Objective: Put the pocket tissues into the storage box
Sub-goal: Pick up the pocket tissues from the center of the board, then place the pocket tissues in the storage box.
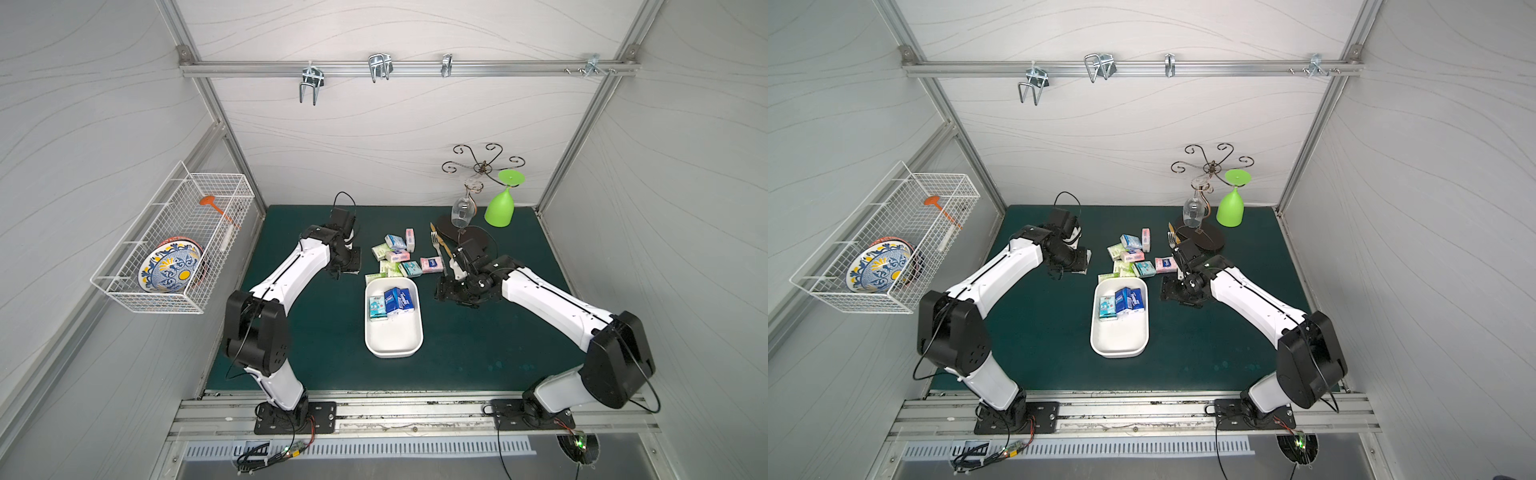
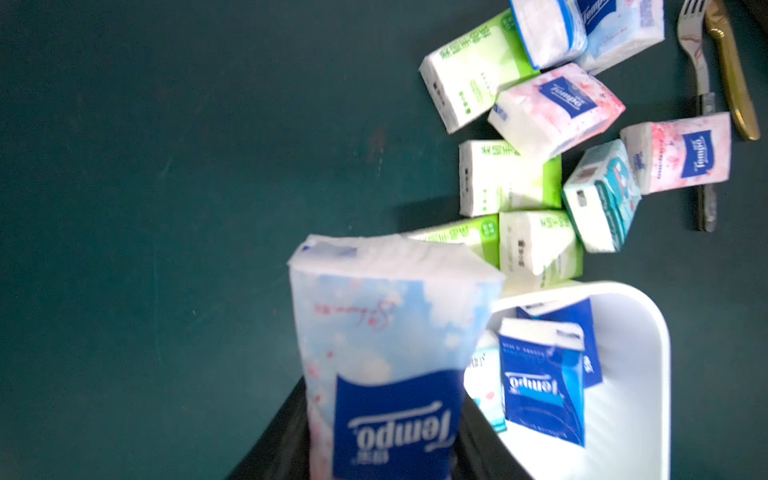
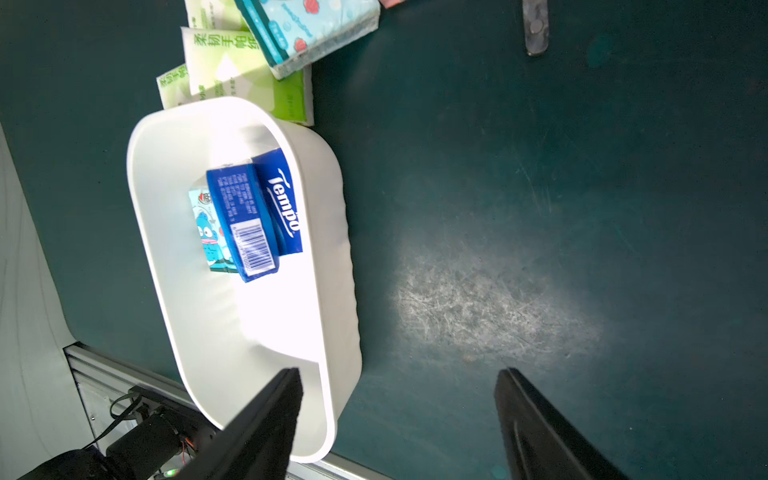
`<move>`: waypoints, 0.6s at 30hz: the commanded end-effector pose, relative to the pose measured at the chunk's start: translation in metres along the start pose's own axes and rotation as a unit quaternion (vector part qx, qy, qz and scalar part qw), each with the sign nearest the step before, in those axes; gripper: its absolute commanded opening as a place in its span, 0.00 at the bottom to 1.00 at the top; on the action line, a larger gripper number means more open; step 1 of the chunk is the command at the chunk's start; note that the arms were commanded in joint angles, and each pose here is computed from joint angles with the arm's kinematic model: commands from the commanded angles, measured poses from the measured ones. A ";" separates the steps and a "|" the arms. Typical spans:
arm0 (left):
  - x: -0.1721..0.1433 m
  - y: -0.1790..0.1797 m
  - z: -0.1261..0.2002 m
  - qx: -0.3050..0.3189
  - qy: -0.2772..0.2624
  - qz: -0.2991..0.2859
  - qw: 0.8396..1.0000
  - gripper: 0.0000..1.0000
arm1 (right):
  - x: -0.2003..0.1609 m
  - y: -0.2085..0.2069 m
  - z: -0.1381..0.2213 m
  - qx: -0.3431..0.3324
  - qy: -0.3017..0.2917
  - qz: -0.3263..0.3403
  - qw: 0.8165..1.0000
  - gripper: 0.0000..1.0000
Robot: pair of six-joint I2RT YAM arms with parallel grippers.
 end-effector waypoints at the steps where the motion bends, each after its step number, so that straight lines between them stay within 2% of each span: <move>1: -0.033 -0.026 0.014 -0.054 0.019 0.054 0.997 0.45 | -0.007 0.005 0.011 0.013 -0.009 0.002 1.000 0.79; 8: -0.082 -0.071 0.021 -0.098 0.014 0.085 0.991 0.44 | -0.018 0.003 0.009 0.009 0.001 0.002 1.000 0.80; 14: -0.087 -0.085 0.008 -0.094 0.025 0.096 0.991 0.44 | -0.025 0.002 0.012 0.004 0.005 0.006 1.000 0.80; 18: -0.083 -0.084 -0.006 -0.070 0.032 0.097 0.992 0.43 | -0.025 0.001 0.017 0.005 -0.002 0.007 1.000 0.80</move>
Point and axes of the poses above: each gripper's point midway between its finger pads, its own z axis back along the fingers, its own y axis along the line the jaws close on, x = y × z, the point moved 2 cm from there along z, back along the fingers, and after that the axes turned 8 degrees about -z, right-handed, at the moved point
